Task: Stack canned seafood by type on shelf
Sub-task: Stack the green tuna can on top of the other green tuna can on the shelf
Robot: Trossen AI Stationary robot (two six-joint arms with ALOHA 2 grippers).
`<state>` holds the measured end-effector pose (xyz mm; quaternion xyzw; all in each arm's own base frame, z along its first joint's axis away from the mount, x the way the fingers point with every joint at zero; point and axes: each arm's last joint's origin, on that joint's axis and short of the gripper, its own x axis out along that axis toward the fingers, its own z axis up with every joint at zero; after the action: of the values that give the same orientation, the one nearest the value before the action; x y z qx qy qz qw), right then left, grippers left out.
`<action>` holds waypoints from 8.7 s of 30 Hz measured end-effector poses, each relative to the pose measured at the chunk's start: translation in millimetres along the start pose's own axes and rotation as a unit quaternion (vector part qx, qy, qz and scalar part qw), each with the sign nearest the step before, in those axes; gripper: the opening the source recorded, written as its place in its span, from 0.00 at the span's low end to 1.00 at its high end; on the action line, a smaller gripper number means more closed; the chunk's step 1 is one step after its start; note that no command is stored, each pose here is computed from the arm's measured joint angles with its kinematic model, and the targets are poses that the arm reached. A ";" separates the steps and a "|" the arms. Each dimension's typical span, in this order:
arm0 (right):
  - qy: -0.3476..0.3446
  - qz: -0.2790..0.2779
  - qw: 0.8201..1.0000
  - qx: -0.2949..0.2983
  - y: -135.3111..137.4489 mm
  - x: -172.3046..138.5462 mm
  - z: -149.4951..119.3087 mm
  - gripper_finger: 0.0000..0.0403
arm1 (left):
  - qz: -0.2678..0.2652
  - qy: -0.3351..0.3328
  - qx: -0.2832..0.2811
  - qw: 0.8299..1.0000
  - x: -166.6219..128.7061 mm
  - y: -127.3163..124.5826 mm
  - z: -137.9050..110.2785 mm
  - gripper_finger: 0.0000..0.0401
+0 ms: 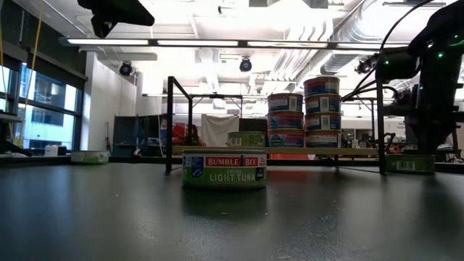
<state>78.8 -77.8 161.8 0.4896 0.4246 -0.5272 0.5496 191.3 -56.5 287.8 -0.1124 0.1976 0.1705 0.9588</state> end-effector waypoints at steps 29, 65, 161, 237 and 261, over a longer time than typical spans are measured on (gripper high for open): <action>0.026 0.023 0.995 -0.098 14.8 -1.2 -22.5 0.00 | 0.000 0.000 -0.001 1.000 0.1 0.0 0.0 0.00; 0.058 0.046 0.995 -0.067 42.2 -0.3 -63.3 0.00 | 0.012 0.013 0.040 0.999 0.7 2.6 -2.6 0.00; 0.147 0.339 0.869 -0.329 184.7 -20.1 -239.5 0.00 | -0.007 0.198 0.112 0.974 147.9 -67.0 -125.1 0.00; 0.046 0.275 0.823 -0.495 211.3 -50.0 -304.2 0.00 | -0.213 0.168 0.212 0.939 218.1 -135.2 -119.0 0.00; -0.058 0.257 0.794 -0.548 277.7 -121.4 -203.7 0.05 | -0.034 0.172 0.058 0.983 97.6 -16.7 -93.5 0.00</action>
<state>355.1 133.1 273.7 0.1661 0.4685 -0.0733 0.8646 249.9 -70.7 165.7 -0.0908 0.3647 0.1039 0.9208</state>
